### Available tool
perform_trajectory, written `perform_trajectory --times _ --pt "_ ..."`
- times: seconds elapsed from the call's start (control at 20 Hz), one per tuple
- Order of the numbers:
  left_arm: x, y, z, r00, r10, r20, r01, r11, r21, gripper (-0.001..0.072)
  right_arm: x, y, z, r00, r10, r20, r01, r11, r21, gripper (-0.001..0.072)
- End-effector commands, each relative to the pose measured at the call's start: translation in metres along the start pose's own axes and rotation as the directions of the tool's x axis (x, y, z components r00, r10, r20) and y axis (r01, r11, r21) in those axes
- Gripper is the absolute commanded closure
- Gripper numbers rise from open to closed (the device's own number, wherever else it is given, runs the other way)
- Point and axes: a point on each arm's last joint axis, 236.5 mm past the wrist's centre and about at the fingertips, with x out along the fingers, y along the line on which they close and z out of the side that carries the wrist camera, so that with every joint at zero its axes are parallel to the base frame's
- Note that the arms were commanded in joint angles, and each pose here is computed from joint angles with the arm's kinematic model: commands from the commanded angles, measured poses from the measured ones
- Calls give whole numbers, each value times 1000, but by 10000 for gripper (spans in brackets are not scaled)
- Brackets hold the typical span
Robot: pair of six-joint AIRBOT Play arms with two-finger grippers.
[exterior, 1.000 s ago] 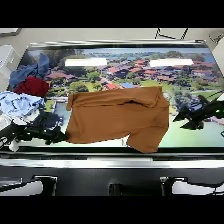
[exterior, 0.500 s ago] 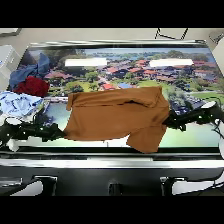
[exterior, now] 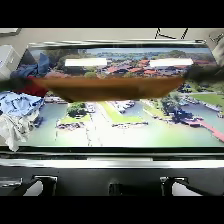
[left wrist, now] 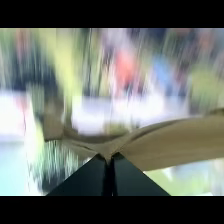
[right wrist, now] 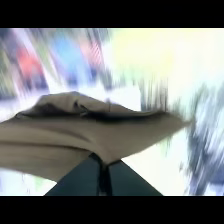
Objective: Fold the clothes and pants, and hang the long-sleeved shirts on hangers.
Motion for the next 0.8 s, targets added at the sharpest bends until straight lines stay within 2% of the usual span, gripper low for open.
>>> perform_trajectory --times 0.0,0.1,0.25,0.4,0.5,0.65,0.7,0.75 --pt "-170 -115 168 825 -50 562 -144 945 295 687 -215 98 125 792 -57 608 275 922 -273 680" --pt "-225 -165 171 774 -117 622 -153 919 364 687 -295 141 110 692 -43 721 353 891 -286 680" --pt "-277 -205 156 715 -167 679 -137 919 370 687 -358 180 72 628 -21 778 394 871 -294 680" --pt "-312 -227 150 656 -198 729 -161 906 391 688 -406 195 56 524 -32 851 427 874 -231 681" --pt "-319 -229 147 646 -191 739 -182 902 392 687 -422 197 54 481 -37 876 433 879 -201 681" --pt "-311 -217 151 660 -155 735 -184 915 358 688 -413 187 59 499 -65 864 424 888 -178 682" --pt "-294 -203 153 695 -123 708 -182 923 339 687 -394 177 60 549 -90 831 415 892 -178 682" --pt "-270 -187 149 754 -87 652 -172 931 323 688 -363 159 59 636 -131 760 402 897 -182 682"
